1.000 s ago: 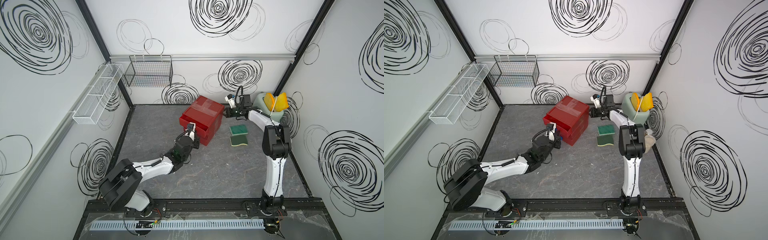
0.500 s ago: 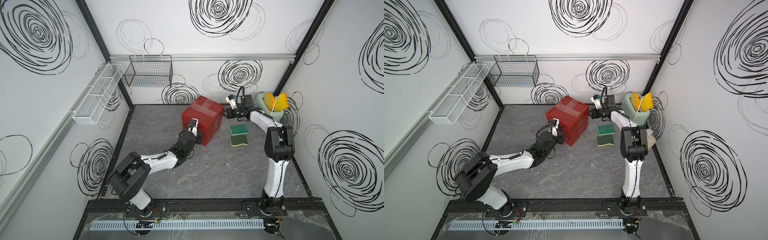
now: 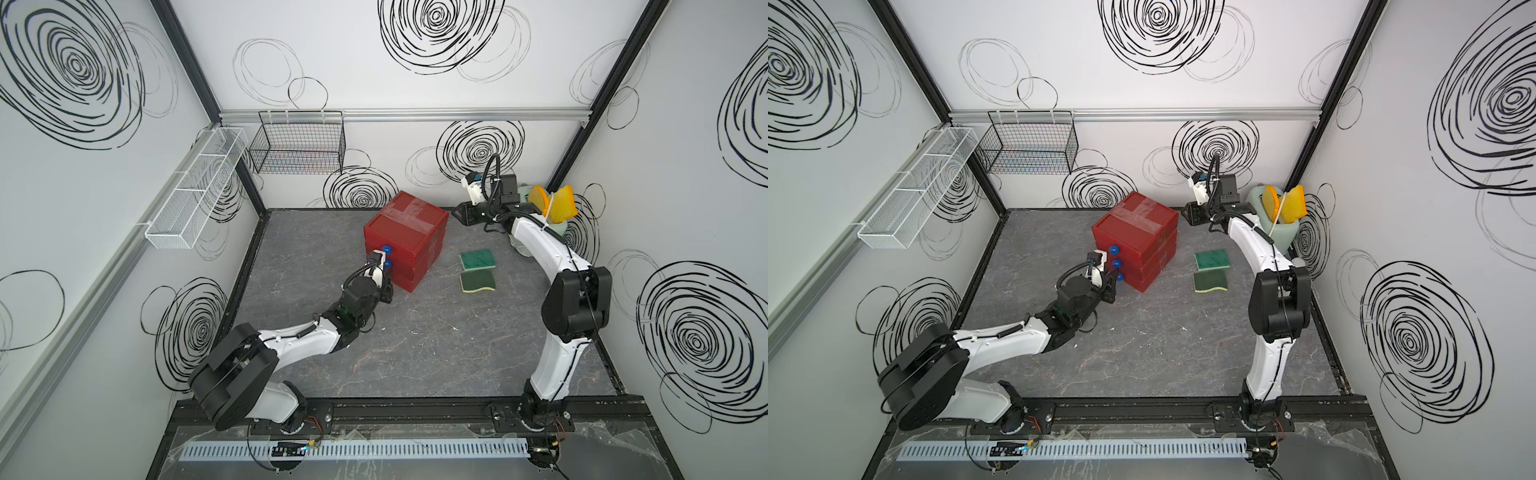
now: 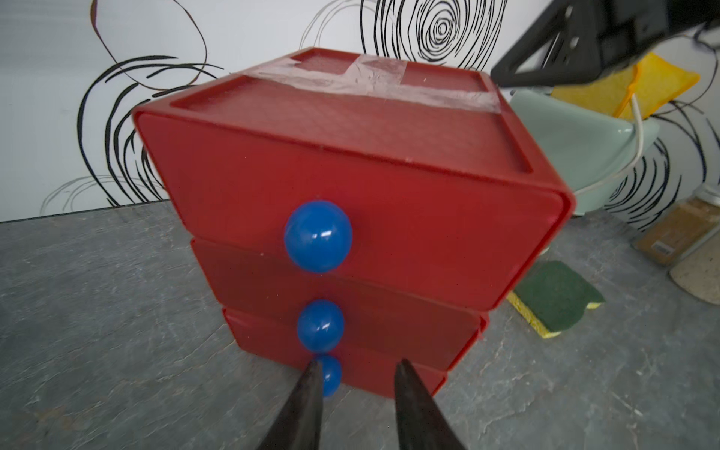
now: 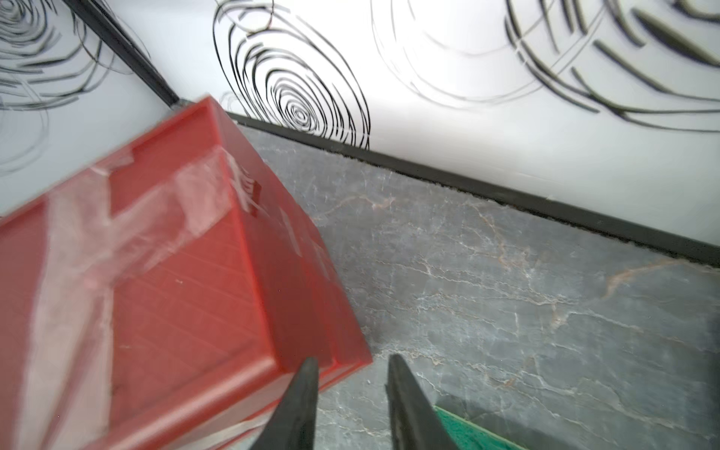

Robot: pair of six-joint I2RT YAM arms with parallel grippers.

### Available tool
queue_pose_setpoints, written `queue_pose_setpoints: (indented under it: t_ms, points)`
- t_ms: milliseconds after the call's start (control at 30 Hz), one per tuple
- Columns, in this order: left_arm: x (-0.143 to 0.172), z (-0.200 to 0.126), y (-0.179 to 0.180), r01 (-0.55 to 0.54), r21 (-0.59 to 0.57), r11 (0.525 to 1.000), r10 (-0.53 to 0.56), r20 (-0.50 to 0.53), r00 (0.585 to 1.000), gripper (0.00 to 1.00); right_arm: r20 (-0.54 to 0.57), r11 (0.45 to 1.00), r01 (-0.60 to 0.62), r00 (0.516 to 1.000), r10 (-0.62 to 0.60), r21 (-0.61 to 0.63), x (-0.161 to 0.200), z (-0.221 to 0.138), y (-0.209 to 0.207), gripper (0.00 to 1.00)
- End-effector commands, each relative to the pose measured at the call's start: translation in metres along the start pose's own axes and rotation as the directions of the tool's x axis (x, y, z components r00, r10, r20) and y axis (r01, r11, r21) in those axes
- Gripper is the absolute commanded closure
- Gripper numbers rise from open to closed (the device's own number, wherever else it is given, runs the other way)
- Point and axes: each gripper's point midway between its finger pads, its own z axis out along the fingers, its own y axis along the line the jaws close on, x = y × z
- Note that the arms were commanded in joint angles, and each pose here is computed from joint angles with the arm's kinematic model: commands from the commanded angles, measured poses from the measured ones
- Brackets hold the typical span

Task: Take the sponge out of the drawer
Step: Close the drawer in the storage box, then open the drawer in the storage box.

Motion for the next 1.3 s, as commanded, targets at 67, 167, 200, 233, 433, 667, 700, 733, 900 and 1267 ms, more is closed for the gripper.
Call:
queue_pose_setpoints:
  t_ms: [67,167,200,233,433,667,700,733,900,1267]
  points:
    - [0.025,-0.02,0.028,0.03,-0.046,0.999,-0.031,-0.027,0.999,0.55,-0.003,0.987,0.138,0.99,-0.139,-0.086,-0.012,-0.019,0.067,0.6]
    - [0.022,-0.018,0.032,0.042,-0.005,0.999,-0.042,0.0,0.999,0.51,0.002,0.969,0.179,0.983,-0.181,-0.17,-0.01,-0.015,0.105,0.59]
    - [0.02,-0.016,0.035,0.048,0.005,0.999,-0.048,0.01,0.999,0.5,-0.001,0.964,0.182,0.983,-0.186,-0.195,-0.008,-0.012,0.113,0.59]
    - [0.015,-0.013,0.034,0.05,0.031,0.998,-0.051,0.026,0.998,0.5,-0.008,0.96,0.183,0.982,-0.189,-0.212,-0.006,-0.008,0.119,0.59]
    - [-0.007,0.003,0.018,0.022,0.25,0.968,-0.052,0.112,0.992,0.42,-0.062,0.947,0.173,0.979,-0.197,-0.271,0.012,0.014,0.134,0.59]
    - [-0.003,0.02,0.006,-0.02,0.374,0.927,-0.024,0.113,0.993,0.31,-0.117,0.945,0.152,0.974,-0.193,-0.29,0.025,0.037,0.129,0.6]
    - [-0.002,0.022,0.006,-0.025,0.372,0.928,-0.018,0.114,0.993,0.31,-0.124,0.944,0.151,0.973,-0.194,-0.292,0.027,0.039,0.129,0.6]
    - [-0.002,0.025,0.007,-0.031,0.366,0.93,-0.012,0.113,0.993,0.3,-0.127,0.944,0.152,0.972,-0.197,-0.293,0.027,0.041,0.129,0.6]
    - [-0.002,0.038,0.011,-0.039,0.346,0.938,0.001,0.11,0.994,0.3,-0.143,0.944,0.144,0.971,-0.193,-0.296,0.033,0.048,0.126,0.61]
    - [0.0,0.068,0.018,-0.03,0.308,0.951,0.014,0.051,0.999,0.32,-0.147,0.944,0.135,0.972,-0.186,-0.3,0.036,0.053,0.124,0.62]
